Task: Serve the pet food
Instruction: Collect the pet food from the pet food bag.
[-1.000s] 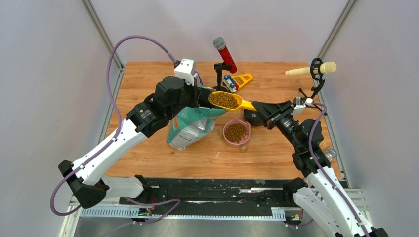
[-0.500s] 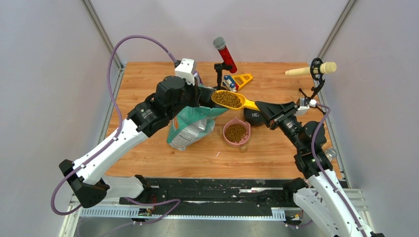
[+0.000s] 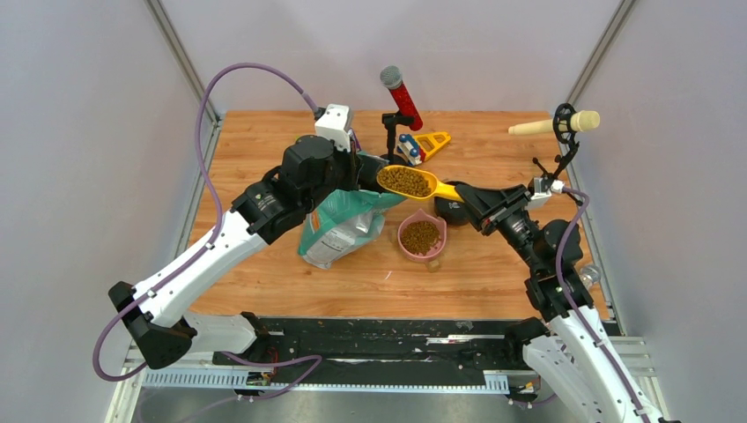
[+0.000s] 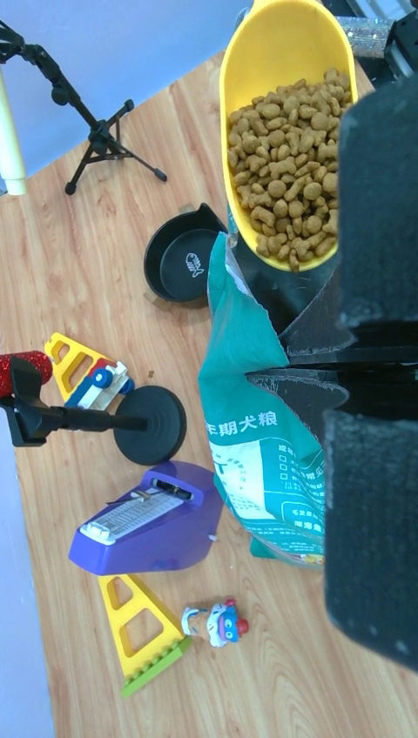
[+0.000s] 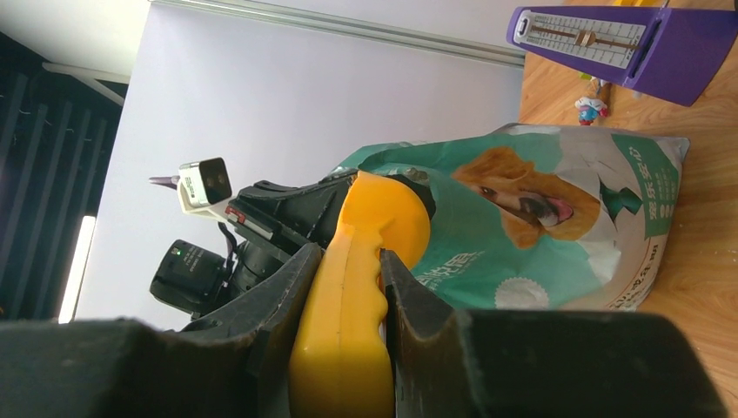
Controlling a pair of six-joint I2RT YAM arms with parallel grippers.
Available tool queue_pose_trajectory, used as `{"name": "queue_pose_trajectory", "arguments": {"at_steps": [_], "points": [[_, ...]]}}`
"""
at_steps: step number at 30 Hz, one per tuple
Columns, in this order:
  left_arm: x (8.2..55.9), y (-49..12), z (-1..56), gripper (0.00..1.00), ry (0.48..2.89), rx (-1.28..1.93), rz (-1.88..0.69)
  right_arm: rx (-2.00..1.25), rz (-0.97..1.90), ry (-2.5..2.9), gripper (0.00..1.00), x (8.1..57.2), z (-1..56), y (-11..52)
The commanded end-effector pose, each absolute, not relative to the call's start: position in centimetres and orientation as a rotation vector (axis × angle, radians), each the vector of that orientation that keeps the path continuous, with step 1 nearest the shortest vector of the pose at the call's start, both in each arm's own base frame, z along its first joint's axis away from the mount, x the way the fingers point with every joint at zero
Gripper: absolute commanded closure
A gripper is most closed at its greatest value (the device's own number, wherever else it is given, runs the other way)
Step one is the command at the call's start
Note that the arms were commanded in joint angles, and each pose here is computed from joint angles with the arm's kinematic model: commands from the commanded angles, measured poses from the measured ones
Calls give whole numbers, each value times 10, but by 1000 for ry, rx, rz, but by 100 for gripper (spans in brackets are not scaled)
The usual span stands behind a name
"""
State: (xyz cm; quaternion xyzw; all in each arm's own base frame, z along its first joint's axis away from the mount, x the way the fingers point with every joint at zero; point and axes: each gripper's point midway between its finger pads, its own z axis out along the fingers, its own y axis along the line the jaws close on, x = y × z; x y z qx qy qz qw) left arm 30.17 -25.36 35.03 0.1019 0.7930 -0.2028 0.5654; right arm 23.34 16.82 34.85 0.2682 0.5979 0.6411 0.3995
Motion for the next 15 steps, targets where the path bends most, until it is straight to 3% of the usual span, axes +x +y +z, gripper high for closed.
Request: {"name": "queue_pose_trajectory", "arguments": {"at_steps": [1, 15], "points": [[309, -260, 396, 100, 1723, 147, -571, 667, 1672, 1492, 100, 227, 355, 169], [311, -256, 395, 100, 1728, 130, -548, 630, 1679, 1437, 100, 220, 376, 163]]}}
